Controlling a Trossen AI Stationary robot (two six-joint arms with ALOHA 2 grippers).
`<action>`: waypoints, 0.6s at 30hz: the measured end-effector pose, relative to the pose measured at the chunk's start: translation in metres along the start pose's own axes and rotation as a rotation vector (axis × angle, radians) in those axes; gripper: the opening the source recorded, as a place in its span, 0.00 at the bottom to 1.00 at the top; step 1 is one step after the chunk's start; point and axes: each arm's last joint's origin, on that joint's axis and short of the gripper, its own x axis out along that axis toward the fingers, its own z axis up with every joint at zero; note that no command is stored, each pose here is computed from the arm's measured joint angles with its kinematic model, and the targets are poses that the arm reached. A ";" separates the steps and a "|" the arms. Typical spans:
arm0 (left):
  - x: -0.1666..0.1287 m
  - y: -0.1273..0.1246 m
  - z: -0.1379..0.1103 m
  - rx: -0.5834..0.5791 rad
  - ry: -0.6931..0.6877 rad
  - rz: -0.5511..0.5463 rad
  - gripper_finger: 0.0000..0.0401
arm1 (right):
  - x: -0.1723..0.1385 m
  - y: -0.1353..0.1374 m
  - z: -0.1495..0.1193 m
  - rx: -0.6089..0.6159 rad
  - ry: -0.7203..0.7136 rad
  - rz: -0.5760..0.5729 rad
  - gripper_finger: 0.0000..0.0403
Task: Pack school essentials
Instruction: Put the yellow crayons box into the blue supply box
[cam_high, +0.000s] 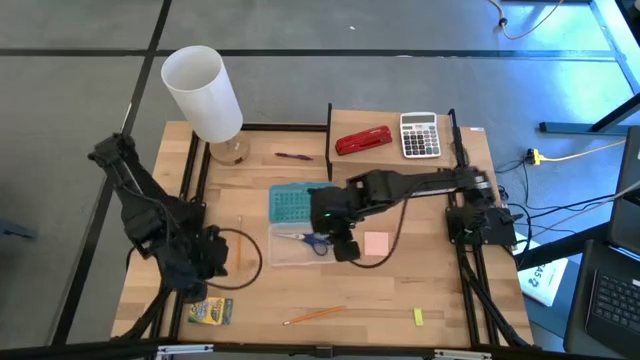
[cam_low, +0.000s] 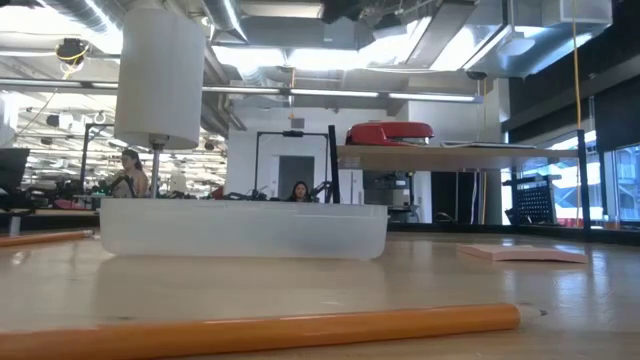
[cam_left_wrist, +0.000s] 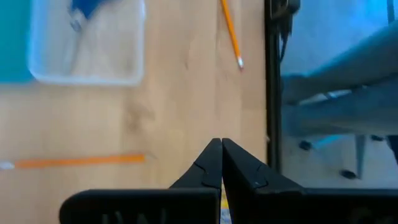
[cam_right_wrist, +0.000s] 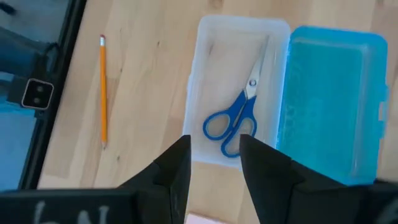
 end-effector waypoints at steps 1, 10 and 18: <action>0.003 -0.003 -0.002 -0.013 0.019 -0.001 0.00 | -0.003 0.000 -0.006 0.013 -0.019 -0.001 0.34; 0.027 -0.028 -0.024 -0.055 0.309 -0.059 0.00 | -0.035 0.010 -0.049 0.000 -0.276 0.007 0.34; 0.039 -0.040 -0.035 -0.065 0.360 -0.038 0.00 | -0.047 0.012 -0.063 -0.064 -0.339 -0.001 0.34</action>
